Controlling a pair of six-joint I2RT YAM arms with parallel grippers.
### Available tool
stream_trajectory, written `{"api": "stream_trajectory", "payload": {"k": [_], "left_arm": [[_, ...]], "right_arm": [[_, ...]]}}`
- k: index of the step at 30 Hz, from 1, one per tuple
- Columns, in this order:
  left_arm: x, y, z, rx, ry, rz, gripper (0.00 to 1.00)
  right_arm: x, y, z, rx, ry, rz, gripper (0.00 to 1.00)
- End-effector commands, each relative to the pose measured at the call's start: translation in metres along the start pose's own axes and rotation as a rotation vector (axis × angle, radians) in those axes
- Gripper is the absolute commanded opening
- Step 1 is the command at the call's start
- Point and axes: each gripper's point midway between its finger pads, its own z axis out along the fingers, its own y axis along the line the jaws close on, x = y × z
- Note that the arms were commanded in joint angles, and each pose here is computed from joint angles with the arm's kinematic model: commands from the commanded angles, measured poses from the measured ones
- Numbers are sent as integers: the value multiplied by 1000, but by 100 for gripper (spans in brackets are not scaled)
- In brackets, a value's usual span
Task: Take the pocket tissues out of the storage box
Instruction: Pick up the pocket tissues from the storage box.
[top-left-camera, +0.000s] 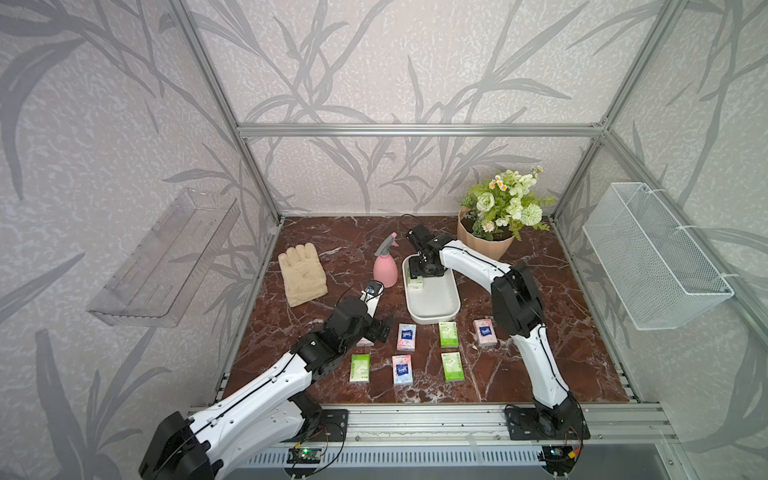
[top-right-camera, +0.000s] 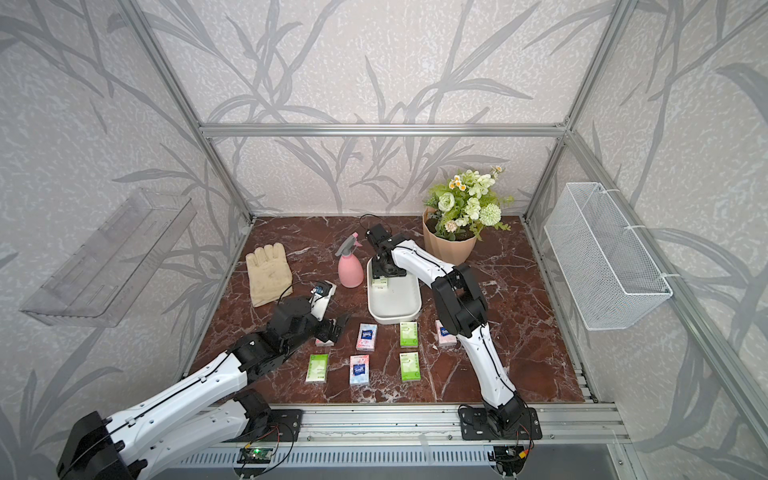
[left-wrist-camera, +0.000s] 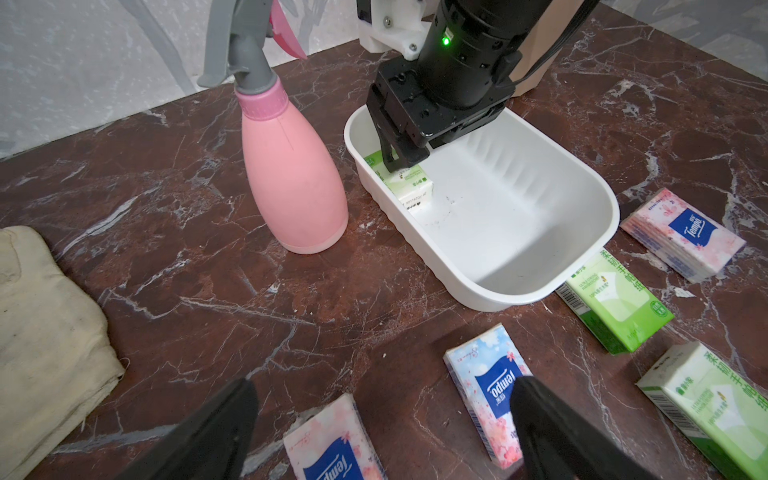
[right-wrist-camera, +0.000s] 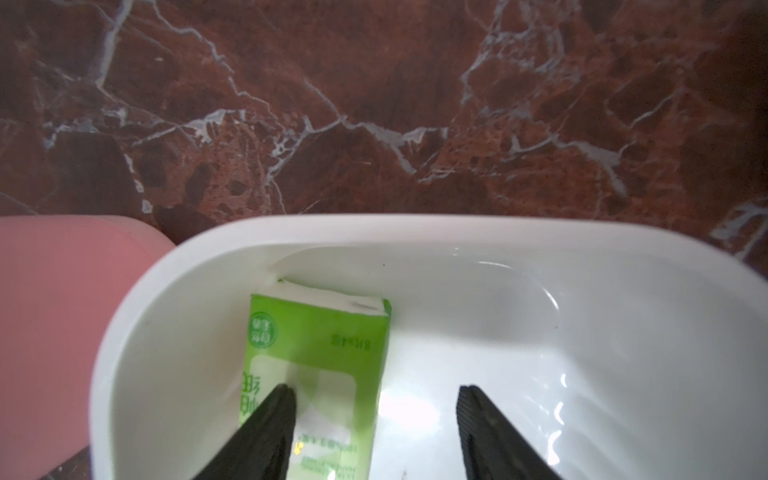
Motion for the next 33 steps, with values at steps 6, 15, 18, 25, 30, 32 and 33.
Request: {"api": "stream_trajectory", "payload": {"k": [6, 15, 18, 25, 30, 32, 33], "left_arm": [[3, 3, 4, -17, 8, 7, 100], [4, 4, 4, -22, 12, 10, 100], [4, 4, 5, -23, 14, 11, 100], [5, 4, 5, -25, 17, 12, 100], [5, 3, 5, -22, 16, 10, 100], [4, 3, 5, -20, 15, 10, 100], [4, 3, 5, -20, 16, 10, 100]], "right_arm": [[-11, 26, -12, -160, -45, 8, 71], [1, 25, 17, -118, 34, -3, 71], [6, 18, 23, -77, 64, -16, 71], [11, -5, 14, 43, 71, -47, 70], [10, -12, 6, 79, 65, -68, 69], [13, -11, 9, 70, 72, -73, 69], [14, -11, 11, 68, 78, -73, 68]]}}
